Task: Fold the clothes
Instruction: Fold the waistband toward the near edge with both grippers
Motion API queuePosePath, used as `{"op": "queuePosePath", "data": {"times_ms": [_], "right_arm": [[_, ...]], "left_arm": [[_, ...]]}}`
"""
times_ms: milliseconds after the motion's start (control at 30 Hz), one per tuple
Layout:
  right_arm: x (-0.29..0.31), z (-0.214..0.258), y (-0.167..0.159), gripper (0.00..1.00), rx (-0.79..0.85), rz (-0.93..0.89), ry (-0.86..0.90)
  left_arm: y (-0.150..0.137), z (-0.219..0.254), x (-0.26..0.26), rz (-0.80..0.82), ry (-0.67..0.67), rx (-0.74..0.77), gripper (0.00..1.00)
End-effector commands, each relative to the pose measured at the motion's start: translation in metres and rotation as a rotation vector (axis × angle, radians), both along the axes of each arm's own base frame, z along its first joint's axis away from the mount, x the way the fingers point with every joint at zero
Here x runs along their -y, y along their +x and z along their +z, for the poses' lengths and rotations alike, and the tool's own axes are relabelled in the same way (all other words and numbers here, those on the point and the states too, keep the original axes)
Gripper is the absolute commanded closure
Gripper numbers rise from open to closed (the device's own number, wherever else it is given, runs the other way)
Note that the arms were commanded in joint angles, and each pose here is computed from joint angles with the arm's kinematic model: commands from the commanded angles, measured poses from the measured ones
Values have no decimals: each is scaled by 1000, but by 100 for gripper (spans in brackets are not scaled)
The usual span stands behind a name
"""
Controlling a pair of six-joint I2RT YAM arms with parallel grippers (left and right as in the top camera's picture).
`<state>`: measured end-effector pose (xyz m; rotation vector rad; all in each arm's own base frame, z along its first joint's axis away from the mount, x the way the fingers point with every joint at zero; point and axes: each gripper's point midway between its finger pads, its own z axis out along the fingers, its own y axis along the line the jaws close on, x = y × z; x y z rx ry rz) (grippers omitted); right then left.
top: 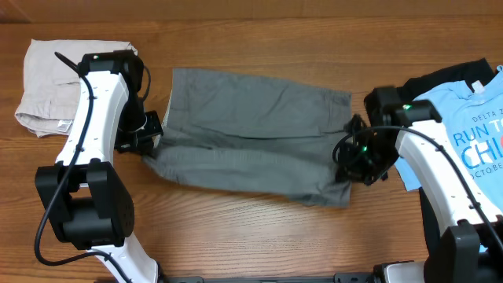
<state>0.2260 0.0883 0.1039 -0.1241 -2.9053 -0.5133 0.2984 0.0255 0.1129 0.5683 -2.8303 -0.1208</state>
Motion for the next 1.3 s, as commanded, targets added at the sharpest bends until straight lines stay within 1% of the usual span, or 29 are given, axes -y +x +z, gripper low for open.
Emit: {"op": "queuePosePath", "data": {"times_ms": [0,67,100,200,267,433,500,533,600,667,700,733,767,833,867,967,1000,1033,1067,1100,1133,1167,1200,1233,1267], "right_arm": [[4,-9,-22,96,-70,-27,-20],[2,-11,-33,96,-109,-30,-9],[-3,-11,-40,96,-134,-37,26],[-9,-13,-50,96,-163,-47,62],[-11,-18,-61,96,-209,-79,43],[-17,-33,-88,96,-298,-83,-1],[-23,-36,-92,96,-306,-77,-18],[-24,-36,-93,95,-310,-79,-29],[-27,-36,-95,89,-319,-86,-37],[-27,-30,-96,67,-329,-84,-37],[-28,-26,-94,65,-327,-82,-37],[-29,-18,-88,60,-309,-76,-31],[-30,-9,-82,55,-286,-75,-27],[-33,10,-70,51,-233,-73,-11],[-34,22,-62,50,-197,-75,-11],[-31,65,-42,46,-89,-90,-30],[-30,76,-38,46,-61,-91,-36],[-29,88,-34,46,-30,-91,-39],[-28,98,-30,47,-1,-91,-42],[-28,99,-29,49,7,-91,-44],[-27,100,-25,54,26,-91,-51],[-25,98,-23,60,35,-96,-67],[-21,93,-20,66,39,-119,-94],[-19,89,-18,68,40,-136,-109],[-18,83,-15,71,44,-145,-120]], "left_arm": [[-11,7,-13,34,91,-18,96],[-17,9,-15,29,103,-42,96],[-19,11,-17,25,116,-53,96],[-25,12,-18,23,118,-78,96],[-30,12,-17,32,121,-98,96],[-45,1,-17,29,125,-159,96],[-54,-8,-17,26,125,-191,93],[-58,-13,-17,25,124,-204,89],[-66,-18,-17,22,122,-233,65],[-69,-18,-14,9,101,-249,28],[-68,-17,-12,6,90,-248,22],[-66,-14,-10,-1,75,-243,19],[-63,-9,-10,-2,72,-233,17],[-57,2,-10,-1,72,-212,17],[-50,8,-10,-6,70,-189,17],[-27,27,3,-38,-25,-71,18],[-21,32,7,-35,-47,-39,20],[-16,37,12,-30,-71,-12,24],[-10,40,16,-26,-94,17,36],[-7,41,18,-26,-103,29,42],[1,39,24,-40,-133,64,57],[8,38,29,-52,-153,90,81],[14,35,34,-73,-170,117,92],[20,34,39,-105,-187,141,96],[25,31,44,-133,-193,163,96]]}}
